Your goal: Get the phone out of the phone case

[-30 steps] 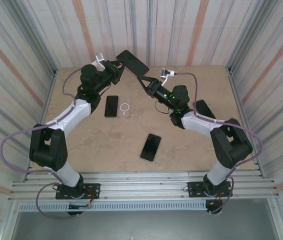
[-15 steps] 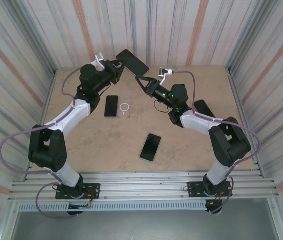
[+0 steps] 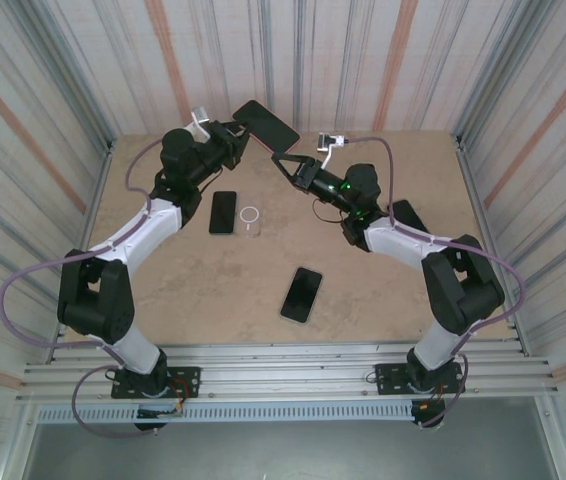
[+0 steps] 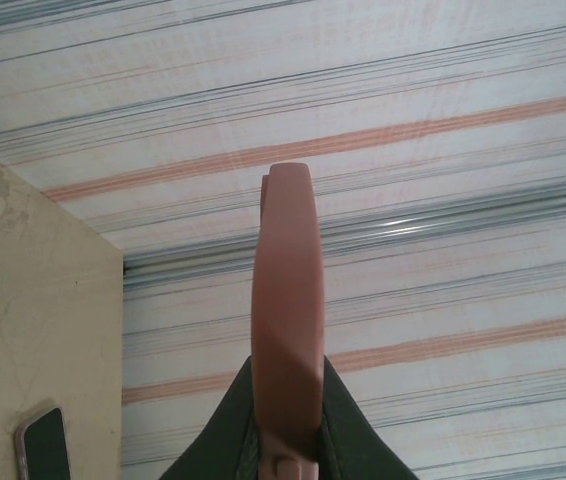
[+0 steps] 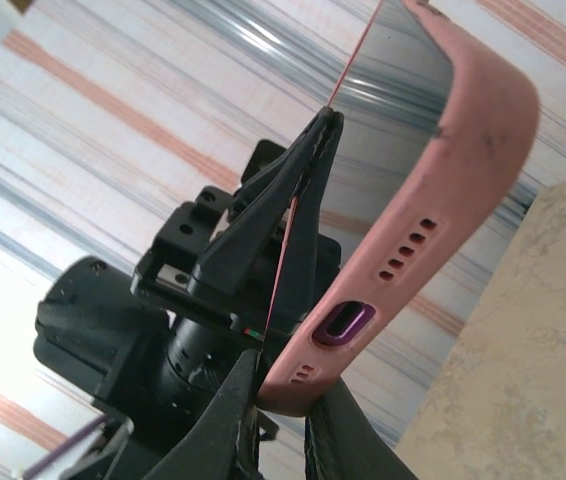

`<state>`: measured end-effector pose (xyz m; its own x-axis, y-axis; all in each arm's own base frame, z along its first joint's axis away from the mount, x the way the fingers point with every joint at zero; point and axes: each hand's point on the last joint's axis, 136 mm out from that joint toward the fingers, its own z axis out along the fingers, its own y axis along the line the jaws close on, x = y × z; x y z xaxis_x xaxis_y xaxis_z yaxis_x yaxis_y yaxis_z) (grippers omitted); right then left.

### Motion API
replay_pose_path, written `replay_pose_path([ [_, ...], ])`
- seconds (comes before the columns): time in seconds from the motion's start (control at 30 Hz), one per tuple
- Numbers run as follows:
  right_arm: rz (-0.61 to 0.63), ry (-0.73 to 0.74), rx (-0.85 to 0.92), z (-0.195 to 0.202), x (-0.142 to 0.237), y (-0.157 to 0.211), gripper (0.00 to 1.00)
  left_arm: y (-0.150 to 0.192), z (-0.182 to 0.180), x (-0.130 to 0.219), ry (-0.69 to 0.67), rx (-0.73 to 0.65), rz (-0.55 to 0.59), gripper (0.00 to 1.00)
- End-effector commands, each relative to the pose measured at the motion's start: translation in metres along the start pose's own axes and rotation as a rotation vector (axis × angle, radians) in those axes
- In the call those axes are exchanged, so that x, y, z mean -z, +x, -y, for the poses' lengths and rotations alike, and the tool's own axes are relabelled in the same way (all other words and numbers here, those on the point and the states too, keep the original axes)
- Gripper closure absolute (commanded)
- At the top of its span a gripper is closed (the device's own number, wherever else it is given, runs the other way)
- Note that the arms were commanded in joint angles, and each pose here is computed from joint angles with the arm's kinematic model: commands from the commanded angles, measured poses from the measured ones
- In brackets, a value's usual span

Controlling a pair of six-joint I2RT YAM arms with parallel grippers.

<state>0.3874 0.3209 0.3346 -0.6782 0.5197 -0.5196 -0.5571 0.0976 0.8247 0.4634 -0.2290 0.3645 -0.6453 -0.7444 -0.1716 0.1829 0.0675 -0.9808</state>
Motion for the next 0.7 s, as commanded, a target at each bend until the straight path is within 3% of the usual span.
replay_pose_path([
  [0.0,-0.061,0.085,0.098,0.019,0.004,0.0,0.91,0.01,0.081,0.022,0.189,-0.01,-0.039,1.0],
  [0.47,-0.102,0.165,0.127,0.048,0.01,-0.011,0.92,0.037,0.125,0.031,0.311,0.043,-0.155,1.0],
  [0.67,-0.086,0.155,0.1,0.047,0.008,-0.017,0.91,0.04,0.126,0.034,0.3,-0.019,-0.167,1.0],
])
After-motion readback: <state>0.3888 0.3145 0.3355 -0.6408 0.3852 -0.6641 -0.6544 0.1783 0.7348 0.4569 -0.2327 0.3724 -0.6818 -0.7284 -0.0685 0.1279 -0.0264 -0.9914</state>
